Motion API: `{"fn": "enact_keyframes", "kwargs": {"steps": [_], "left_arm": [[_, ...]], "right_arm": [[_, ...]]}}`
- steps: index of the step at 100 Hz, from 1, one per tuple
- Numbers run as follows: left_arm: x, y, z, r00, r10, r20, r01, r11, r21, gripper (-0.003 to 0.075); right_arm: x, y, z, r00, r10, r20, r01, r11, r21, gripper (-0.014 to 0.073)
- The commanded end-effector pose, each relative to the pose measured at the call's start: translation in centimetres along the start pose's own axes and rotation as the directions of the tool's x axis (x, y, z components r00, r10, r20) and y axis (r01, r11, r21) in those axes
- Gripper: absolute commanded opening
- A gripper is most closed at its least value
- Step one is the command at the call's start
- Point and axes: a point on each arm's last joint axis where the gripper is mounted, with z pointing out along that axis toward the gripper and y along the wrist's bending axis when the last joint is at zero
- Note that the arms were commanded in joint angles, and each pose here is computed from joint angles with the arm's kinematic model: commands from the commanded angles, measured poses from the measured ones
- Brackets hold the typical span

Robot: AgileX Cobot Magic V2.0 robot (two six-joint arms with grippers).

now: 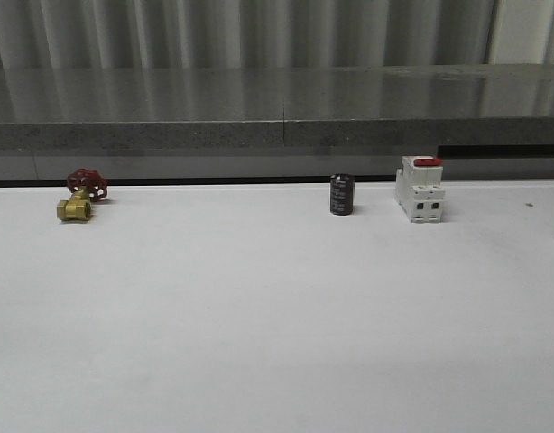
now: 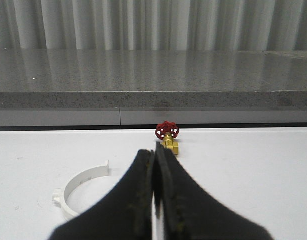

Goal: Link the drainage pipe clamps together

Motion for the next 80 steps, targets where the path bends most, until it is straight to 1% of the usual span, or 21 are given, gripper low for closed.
{"fn": "enact_keyframes", "kwargs": {"steps": [1, 28, 34, 45, 53, 62, 65, 69, 70, 71, 72, 73, 77, 80], "left_arm": [[0.6, 0.0, 0.0, 0.998, -0.002, 0.067, 0.002, 1.0, 0.0, -0.0021], [0.6, 0.0, 0.0, 0.998, -0.002, 0.067, 0.002, 1.0, 0.0, -0.0021], [0.5, 0.0, -0.1, 0.997, -0.002, 0.083, 0.002, 1.0, 0.001, -0.0021], [-0.6, 0.0, -0.2, 0.991, -0.028, 0.127, 0.028, 1.0, 0.004, -0.0021], [-1.8, 0.0, -0.4, 0.991, -0.055, 0.124, 0.054, 0.999, 0.007, -0.0021], [-3.9, -0.1, -0.4, 0.994, -0.096, 0.053, 0.095, 0.995, 0.014, -0.0021], [-4.5, -0.1, -0.3, 0.995, -0.103, 0.002, 0.103, 0.995, 0.014, -0.0021], [-5.7, -0.2, -0.2, 0.994, -0.104, -0.035, 0.105, 0.994, 0.014, -0.0021], [-5.8, -0.2, -0.1, 0.993, -0.104, -0.063, 0.105, 0.994, 0.013, -0.0021], [-6.3, -0.2, -0.1, 0.993, -0.104, -0.062, 0.105, 0.994, 0.014, -0.0021], [-6.3, -0.2, 0.1, 0.99, -0.103, -0.091, 0.105, 0.994, 0.012, -0.0021], [-6.9, -0.2, 0.1, 0.991, -0.103, -0.09, 0.105, 0.994, 0.013, -0.0021], [-7.7, -0.2, 0.5, 0.983, -0.102, -0.156, 0.104, 0.994, 0.01, -0.0021], [-8.8, -0.2, 0.8, 0.978, -0.1, -0.183, 0.104, 0.995, 0.01, -0.0021]], "right_arm": [[-1.4, -0.1, -0.3, 0.993, -0.013, 0.12, 0.012, 1.0, 0.01, -0.0067], [-1.4, -0.1, -0.3, 0.993, -0.013, 0.12, 0.012, 1.0, 0.01, -0.0067], [-1.4, -0.1, -0.3, 0.993, -0.013, 0.12, 0.012, 1.0, 0.01, -0.0067], [-1.4, -0.1, -0.3, 0.993, -0.013, 0.12, 0.012, 1.0, 0.01, -0.0067], [-1.4, -0.1, -0.3, 0.993, -0.013, 0.12, 0.012, 1.0, 0.01, -0.0067], [-1.4, 0.0, -0.3, 0.993, -0.013, 0.12, 0.012, 1.0, 0.005, -0.0067], [-1.4, 0.0, -0.3, 0.993, -0.013, 0.12, 0.012, 1.0, 0.005, -0.0067], [-1.4, 0.0, -0.3, 0.993, -0.013, 0.12, 0.012, 1.0, 0.005, -0.0067], [-1.4, 0.0, -0.3, 0.993, -0.013, 0.12, 0.012, 1.0, 0.005, -0.0067], [-1.4, 0.0, -0.3, 0.993, -0.013, 0.12, 0.012, 1.0, 0.005, -0.0067], [-1.4, 0.0, -0.3, 0.993, -0.013, 0.12, 0.012, 1.0, 0.005, -0.0067], [-1.4, 0.0, -0.3, 0.993, -0.013, 0.12, 0.012, 1.0, 0.005, -0.0067], [-1.4, 0.0, -0.3, 0.993, -0.013, 0.12, 0.012, 1.0, 0.005, -0.0067], [-1.4, 0.0, -0.3, 0.993, -0.013, 0.12, 0.012, 1.0, 0.005, -0.0067]]}}
